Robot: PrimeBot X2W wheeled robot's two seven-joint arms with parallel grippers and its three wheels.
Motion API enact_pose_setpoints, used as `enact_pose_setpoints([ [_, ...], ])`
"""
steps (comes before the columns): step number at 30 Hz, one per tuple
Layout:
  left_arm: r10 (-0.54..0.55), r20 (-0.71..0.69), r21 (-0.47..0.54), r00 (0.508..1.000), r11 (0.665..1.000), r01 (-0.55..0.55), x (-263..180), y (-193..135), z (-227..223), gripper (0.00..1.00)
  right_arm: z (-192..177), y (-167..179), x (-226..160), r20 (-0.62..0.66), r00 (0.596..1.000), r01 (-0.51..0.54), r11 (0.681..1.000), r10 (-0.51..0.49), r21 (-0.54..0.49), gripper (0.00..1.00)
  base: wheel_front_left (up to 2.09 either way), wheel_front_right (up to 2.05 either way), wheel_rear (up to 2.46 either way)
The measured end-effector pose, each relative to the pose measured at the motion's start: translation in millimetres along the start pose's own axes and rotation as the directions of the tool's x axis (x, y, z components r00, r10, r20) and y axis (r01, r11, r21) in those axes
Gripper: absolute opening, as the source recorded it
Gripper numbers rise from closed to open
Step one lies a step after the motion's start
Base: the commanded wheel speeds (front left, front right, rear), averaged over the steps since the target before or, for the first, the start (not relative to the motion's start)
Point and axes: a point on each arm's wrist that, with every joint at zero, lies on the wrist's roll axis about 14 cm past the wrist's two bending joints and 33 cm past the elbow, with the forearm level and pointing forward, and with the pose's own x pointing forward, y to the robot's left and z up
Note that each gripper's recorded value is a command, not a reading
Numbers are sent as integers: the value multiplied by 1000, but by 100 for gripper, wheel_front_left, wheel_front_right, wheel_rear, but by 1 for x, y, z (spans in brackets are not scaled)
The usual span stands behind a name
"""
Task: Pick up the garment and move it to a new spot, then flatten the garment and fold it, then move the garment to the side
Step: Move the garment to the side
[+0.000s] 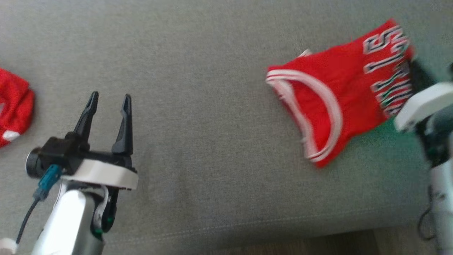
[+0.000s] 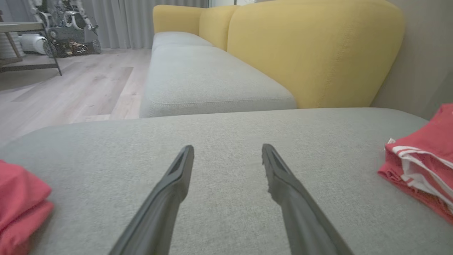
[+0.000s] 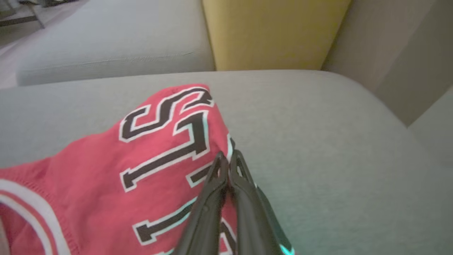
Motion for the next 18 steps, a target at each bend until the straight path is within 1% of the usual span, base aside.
enact_pose_setpoints([
  [3,-44,-6,-7,999,999,44,12,-11,-6,100,19,-35,5,33,995,89,996,-90,18,0,0,0,0],
  [6,-73,-10,-9,997,997,73,21,-17,-12,100,27,-71,3,41,982,180,983,-182,34,0,0,0,0],
  [8,-85,-10,-12,996,996,84,25,-19,-14,100,30,-88,1,41,974,221,974,-224,52,0,0,0,0],
  [10,-101,-14,-16,995,995,101,28,-22,-16,100,33,-98,0,47,966,250,966,-253,71,0,0,0,0],
  [18,-131,-38,-21,991,991,131,32,-30,-27,100,35,-122,-8,54,945,315,943,-322,106,0,0,0,0],
])
